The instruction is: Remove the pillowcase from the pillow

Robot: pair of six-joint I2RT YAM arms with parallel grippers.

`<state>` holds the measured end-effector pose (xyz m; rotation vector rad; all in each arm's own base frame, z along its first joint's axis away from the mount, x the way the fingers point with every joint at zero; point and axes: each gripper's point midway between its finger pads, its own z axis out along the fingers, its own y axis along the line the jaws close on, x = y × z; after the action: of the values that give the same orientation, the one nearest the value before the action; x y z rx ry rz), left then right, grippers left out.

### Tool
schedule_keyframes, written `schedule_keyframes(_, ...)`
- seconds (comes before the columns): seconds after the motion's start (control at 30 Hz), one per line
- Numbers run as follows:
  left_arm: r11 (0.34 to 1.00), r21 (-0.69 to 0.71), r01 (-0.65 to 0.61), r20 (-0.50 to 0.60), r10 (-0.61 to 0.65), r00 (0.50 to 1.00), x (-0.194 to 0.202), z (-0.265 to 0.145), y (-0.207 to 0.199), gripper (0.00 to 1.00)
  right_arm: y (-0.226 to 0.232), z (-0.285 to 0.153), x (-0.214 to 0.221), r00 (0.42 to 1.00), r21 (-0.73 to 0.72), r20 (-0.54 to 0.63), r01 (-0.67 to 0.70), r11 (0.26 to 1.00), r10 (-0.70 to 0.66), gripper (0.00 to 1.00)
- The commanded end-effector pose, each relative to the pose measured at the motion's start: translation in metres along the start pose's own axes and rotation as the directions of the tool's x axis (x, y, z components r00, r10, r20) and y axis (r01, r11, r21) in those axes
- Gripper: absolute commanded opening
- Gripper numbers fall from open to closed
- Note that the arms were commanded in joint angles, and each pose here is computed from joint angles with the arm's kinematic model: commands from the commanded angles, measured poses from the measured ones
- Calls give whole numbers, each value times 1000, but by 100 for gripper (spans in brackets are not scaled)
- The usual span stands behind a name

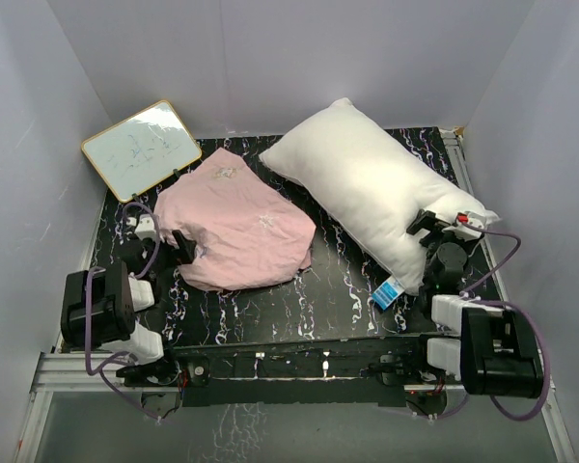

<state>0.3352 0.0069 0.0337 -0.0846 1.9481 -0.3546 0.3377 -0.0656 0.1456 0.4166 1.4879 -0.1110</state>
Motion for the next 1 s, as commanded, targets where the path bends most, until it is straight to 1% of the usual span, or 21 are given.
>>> schedule_keyframes(0.0, 988, -52, -146, 208, 153, 966, -41, 6, -2, 97, 18, -1, 23, 999, -92, -29, 40, 995, -42, 98)
schedule_keyframes(0.1, 977, -70, -202, 210, 212, 954, -29, 6, -10, 97, 22, -5, 36, 997, -111, -38, 61, 992, -65, 98)
schedule_keyframes(0.17, 969, -65, -238, 206, 246, 947, -22, 9, -15, 97, 23, -13, 37, 997, -135, 1, 81, 988, -82, 98)
schedule_keyframes(0.23, 966, -55, -254, 212, 260, 942, -20, 14, -19, 97, 40, -19, 45, 992, -225, 4, 122, 967, -124, 98)
schedule_keyframes(0.27, 965, -49, -259, 176, 264, 948, -16, 18, -18, 97, 47, -19, 48, 989, -253, 18, 144, 957, -144, 98)
schedule_keyframes(0.3, 965, -46, -258, 139, 262, 955, -14, 23, -16, 97, 51, -14, 45, 988, -256, 38, 155, 954, -150, 98)
schedule_keyframes(0.33, 967, -47, -250, 118, 254, 960, -14, 30, -14, 97, 52, -7, 48, 988, -230, 21, 157, 960, -156, 98)
schedule_keyframes(0.4, 970, -54, -236, 104, 241, 965, -14, 35, -11, 97, 51, 13, 68, 978, -184, -102, 161, 970, -182, 98)
schedule_keyframes(0.43, 970, -53, -237, 99, 241, 965, -13, 34, -12, 97, 52, 15, 74, 973, -195, -134, 160, 968, -188, 98)
schedule_keyframes(0.5, 970, -52, -236, 114, 240, 964, -15, 33, -13, 97, 49, 15, 67, 980, -198, -93, 153, 968, -174, 98)
schedule_keyframes(0.57, 971, -51, -235, 110, 239, 965, -14, 33, -13, 97, 48, 13, 69, 979, -198, -109, 150, 969, -174, 98)
schedule_keyframes(0.97, 970, -58, -235, 102, 240, 965, -13, 34, -11, 97, 51, 14, 68, 979, -209, -97, 153, 966, -177, 98)
